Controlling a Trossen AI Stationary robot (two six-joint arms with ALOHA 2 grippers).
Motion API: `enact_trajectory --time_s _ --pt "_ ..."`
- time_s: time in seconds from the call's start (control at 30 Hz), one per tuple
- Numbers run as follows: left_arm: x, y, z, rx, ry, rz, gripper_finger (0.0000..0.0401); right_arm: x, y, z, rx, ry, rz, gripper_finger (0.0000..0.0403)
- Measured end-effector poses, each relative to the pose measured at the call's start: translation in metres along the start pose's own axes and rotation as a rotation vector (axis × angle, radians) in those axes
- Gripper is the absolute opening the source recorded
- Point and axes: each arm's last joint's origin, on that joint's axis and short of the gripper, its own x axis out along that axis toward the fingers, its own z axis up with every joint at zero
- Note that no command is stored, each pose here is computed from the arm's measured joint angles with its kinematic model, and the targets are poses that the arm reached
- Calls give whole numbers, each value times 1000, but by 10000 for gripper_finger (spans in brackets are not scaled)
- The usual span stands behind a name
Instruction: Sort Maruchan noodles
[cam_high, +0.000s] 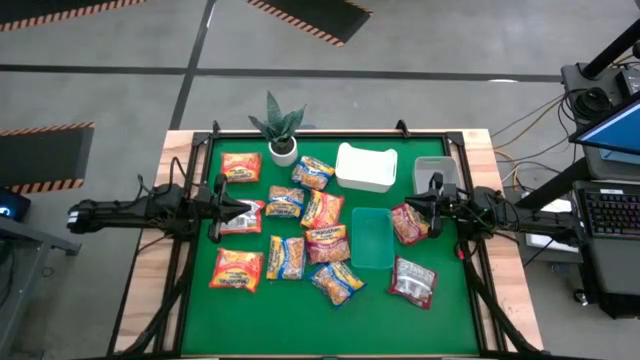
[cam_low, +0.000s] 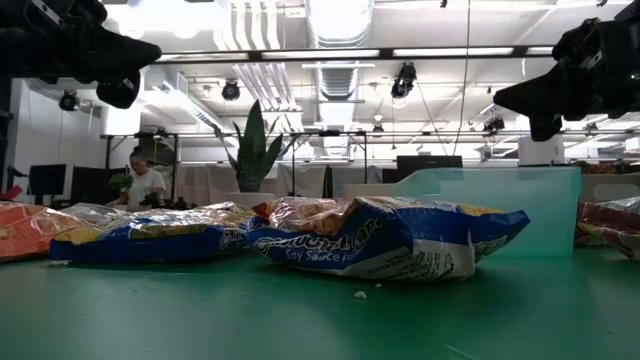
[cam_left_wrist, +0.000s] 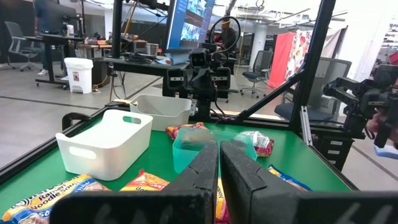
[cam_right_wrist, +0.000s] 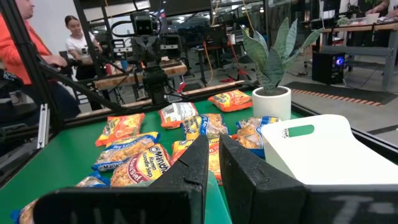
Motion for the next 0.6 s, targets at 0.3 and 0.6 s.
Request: enact_trajectory --time_s 0.3,0.6 --pt "0 0 0 0 0 0 0 1 -3 0 -38 -7 -81 29" --pt "0 0 0 0 0 0 0 5 -9 8 176 -126 -316 29"
